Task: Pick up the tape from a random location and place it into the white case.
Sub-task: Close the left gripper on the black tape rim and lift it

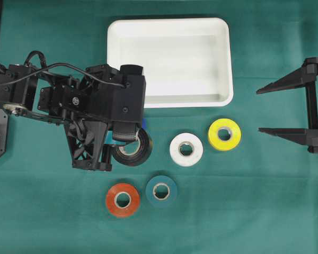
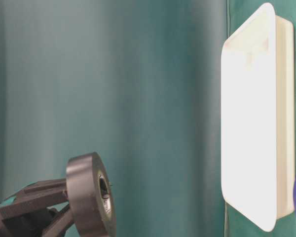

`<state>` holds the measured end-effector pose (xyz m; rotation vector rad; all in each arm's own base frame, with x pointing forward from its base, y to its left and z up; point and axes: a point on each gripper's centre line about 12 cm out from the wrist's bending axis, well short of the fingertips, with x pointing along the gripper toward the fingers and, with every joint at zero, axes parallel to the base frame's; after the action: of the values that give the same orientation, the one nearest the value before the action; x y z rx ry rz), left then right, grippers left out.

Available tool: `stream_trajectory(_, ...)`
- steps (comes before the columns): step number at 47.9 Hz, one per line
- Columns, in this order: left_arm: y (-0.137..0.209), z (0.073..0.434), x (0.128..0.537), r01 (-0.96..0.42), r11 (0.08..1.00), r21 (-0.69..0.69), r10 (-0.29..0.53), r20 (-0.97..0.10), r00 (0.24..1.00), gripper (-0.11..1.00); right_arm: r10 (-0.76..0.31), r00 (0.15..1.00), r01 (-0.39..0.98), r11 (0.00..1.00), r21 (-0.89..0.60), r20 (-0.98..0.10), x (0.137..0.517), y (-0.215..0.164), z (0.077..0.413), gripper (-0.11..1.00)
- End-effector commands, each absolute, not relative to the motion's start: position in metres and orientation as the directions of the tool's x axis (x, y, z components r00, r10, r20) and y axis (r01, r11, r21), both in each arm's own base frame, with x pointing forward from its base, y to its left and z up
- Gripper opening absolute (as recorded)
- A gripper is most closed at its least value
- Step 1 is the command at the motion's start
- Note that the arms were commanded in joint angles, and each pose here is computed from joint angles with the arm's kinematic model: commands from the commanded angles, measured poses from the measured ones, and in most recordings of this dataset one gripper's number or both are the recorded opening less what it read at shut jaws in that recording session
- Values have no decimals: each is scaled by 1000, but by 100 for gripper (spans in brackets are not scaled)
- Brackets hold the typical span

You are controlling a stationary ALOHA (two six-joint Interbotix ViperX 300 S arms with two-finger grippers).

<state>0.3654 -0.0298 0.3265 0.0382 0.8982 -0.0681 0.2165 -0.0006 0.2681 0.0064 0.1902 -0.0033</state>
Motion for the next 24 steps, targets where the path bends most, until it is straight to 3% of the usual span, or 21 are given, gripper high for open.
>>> stream_trajectory(1, -30, 346, 362, 75, 997, 5, -47, -747, 663, 18, -3, 986, 4, 1000, 9, -166, 219, -1, 277, 90)
stream_trajectory(15, -23, 345, 362, 58, 998, 6, -34, -749, 662, 18, -3, 986, 3, 1000, 3, -166, 219, -1, 277, 91)
stream_trajectory(24, -1, 342, 362, -3, 1000, 6, 6, -754, 657, 18, -3, 985, 3, 1000, 3, -174, 219, -1, 276, 90)
